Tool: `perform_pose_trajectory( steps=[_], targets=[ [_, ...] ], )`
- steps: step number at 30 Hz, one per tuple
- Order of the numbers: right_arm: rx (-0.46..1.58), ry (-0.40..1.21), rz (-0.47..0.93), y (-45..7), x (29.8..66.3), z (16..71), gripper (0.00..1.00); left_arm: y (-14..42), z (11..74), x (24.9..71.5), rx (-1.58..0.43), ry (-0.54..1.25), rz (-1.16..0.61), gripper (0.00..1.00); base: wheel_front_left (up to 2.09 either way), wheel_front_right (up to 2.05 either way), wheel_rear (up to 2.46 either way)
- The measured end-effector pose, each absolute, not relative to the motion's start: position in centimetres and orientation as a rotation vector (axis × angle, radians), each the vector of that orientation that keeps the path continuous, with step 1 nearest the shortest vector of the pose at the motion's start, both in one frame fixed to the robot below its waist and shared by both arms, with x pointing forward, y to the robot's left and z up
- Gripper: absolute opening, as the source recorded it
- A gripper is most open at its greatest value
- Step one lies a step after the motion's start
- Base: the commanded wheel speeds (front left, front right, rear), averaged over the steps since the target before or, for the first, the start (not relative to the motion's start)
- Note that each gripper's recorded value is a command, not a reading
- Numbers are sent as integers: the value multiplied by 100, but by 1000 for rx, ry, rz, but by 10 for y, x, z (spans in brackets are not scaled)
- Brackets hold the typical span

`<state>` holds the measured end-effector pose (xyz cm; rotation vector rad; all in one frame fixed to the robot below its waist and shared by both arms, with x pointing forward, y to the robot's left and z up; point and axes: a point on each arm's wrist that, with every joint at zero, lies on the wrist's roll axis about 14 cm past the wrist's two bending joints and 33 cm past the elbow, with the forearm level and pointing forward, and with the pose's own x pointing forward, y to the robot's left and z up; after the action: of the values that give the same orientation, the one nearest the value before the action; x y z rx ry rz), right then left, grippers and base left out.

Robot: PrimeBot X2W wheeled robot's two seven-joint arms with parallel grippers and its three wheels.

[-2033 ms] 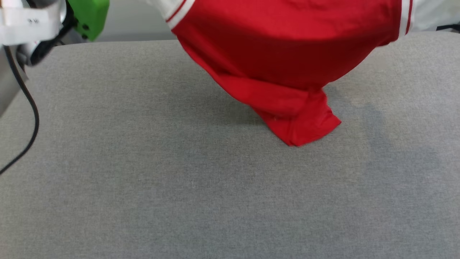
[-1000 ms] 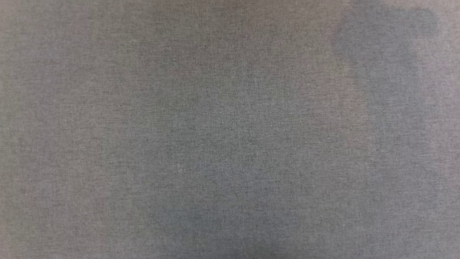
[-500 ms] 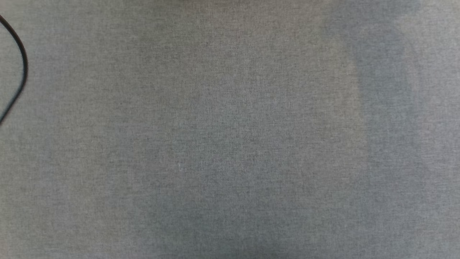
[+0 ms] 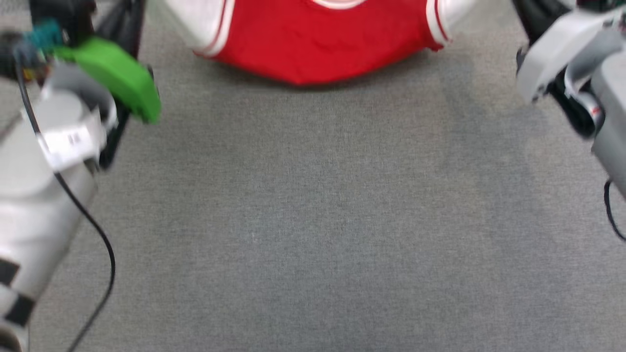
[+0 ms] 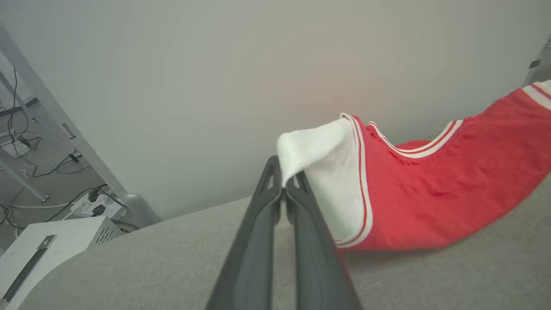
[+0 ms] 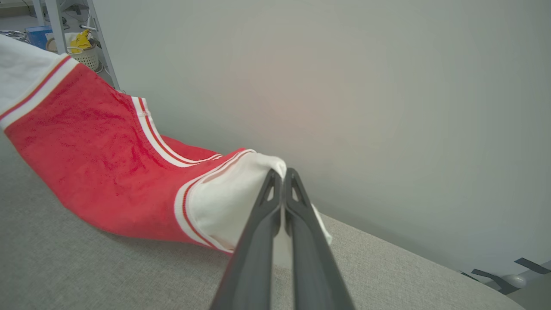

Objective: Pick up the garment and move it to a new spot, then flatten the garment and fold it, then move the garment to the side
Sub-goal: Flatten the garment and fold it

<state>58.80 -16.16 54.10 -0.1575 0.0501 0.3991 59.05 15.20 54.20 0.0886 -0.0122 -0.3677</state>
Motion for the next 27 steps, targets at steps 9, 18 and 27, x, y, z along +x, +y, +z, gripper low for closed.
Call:
perform_pose_trajectory(
  steps=[9, 18, 27],
  targets=[
    [-111, 150, 433, -170, 503, 497, 0, 171, 474, 482, -14, 148, -302, 0, 0, 0, 0],
    [-77, 267, 374, -203, 421, 452, 0, 196, 425, 398, -59, 298, -196, 0, 0, 0, 0],
    [2, 362, 299, -223, 343, 415, 0, 219, 402, 342, -97, 368, -71, 0, 0, 0, 0]
  ],
)
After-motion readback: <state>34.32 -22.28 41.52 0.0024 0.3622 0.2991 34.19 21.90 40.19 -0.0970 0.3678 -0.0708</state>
